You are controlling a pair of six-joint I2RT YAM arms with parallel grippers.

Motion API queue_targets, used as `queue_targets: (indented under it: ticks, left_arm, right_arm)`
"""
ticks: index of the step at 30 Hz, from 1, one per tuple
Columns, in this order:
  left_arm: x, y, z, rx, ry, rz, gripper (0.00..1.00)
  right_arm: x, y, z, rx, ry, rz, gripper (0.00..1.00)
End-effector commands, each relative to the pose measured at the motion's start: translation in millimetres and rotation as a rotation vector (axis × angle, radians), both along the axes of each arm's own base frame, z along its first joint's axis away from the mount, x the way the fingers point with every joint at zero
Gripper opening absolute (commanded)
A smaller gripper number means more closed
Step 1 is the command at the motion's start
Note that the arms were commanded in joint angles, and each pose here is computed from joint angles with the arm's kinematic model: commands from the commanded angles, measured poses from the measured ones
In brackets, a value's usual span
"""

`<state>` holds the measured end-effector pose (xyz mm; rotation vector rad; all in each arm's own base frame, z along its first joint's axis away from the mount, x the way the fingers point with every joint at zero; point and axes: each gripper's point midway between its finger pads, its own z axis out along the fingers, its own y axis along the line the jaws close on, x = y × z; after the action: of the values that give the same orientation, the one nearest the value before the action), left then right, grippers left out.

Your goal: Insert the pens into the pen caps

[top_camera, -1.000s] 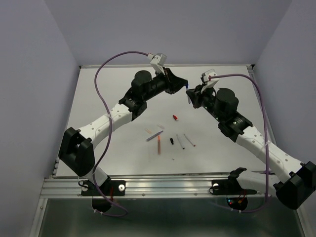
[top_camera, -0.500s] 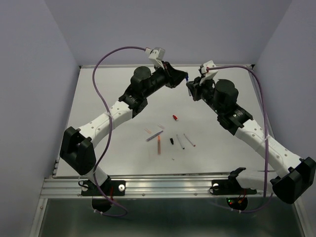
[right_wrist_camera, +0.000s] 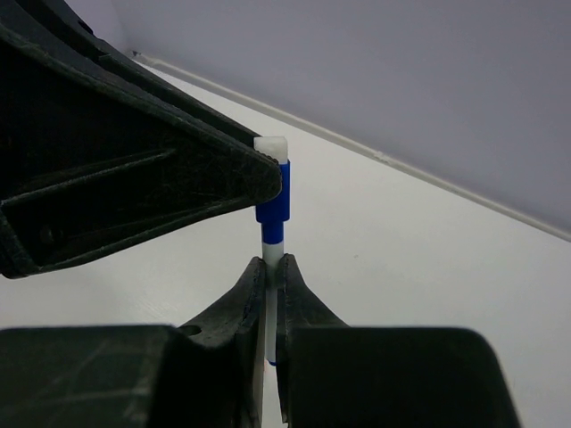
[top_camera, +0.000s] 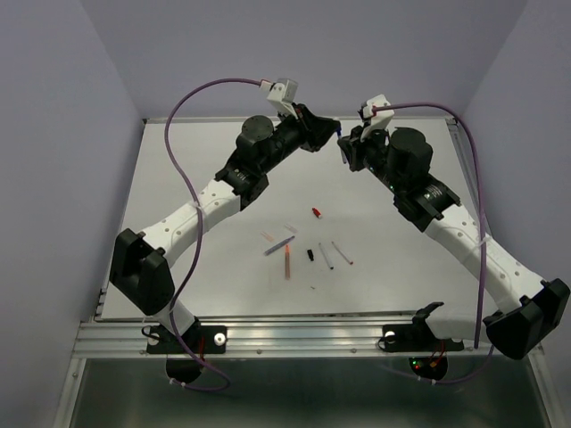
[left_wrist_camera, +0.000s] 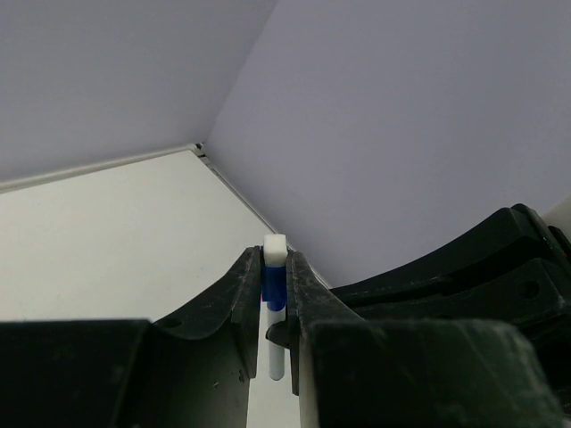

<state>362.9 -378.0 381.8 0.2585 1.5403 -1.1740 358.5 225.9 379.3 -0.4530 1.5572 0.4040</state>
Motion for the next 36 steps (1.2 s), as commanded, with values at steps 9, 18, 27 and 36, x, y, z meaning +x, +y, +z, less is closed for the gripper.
queue_targets:
  ticks: [9,18,27,36]
  left_arm:
    - [-98,-31,-142,0.369,0.444,-0.307,0.0]
    - [-71,-3,-84,0.257,0.378,-0.174,0.26]
    - [-49,21,-60,0.211,0.355,-0.097,0.81]
    - [-45,49,-44,0.186,0.327,-0.042,0.99]
  right_arm:
    - [-61,-28,180,0.38,-0.567,0.059,0.01]
    - [-51,3,91,0.314,-0.337,0.169,0.01]
    - [-62,0,47,0.324,-0.207,0.18,0.01]
    - [-33,-27,5,0.273,-0.113,-0.049,0.01]
